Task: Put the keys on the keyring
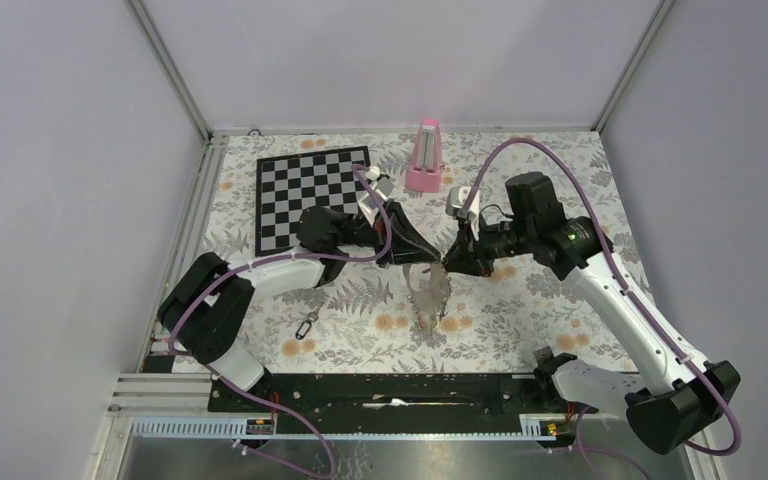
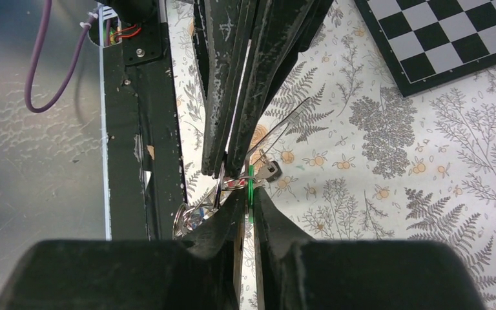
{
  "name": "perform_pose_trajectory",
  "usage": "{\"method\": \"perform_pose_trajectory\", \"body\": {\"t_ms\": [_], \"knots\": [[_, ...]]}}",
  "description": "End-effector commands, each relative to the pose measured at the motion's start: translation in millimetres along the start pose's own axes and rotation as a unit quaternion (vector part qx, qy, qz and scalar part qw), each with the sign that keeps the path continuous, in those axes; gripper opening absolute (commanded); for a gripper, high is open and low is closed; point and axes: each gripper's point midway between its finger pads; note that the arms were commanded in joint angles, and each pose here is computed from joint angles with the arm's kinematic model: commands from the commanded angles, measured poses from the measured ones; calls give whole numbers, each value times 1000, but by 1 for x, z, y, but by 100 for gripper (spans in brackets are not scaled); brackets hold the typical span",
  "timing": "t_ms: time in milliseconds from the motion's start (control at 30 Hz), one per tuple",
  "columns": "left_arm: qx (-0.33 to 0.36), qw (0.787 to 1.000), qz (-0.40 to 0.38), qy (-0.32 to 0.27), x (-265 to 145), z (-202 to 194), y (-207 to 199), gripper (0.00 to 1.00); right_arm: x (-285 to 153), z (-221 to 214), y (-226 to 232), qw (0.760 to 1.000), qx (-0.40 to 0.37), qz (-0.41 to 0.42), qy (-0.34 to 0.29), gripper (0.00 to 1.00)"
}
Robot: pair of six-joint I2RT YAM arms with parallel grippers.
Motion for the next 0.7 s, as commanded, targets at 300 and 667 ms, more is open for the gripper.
{"method": "perform_pose_trajectory", "body": {"t_ms": [300, 667], "knots": [[48, 998, 5, -34, 0, 19, -2, 0, -14, 4, 7, 999, -7, 0, -42, 4], [64, 998, 5, -3, -5, 8, -2, 0, -28, 8, 6, 998, -26, -33, -51, 0]]}}
Point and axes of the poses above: each gripper's point midway between its finger pads, its own x axis out along the fingers, its own y axis along the line the jaws close on, z = x × y, and after that the axes turned 11 degrees about x, right-handed
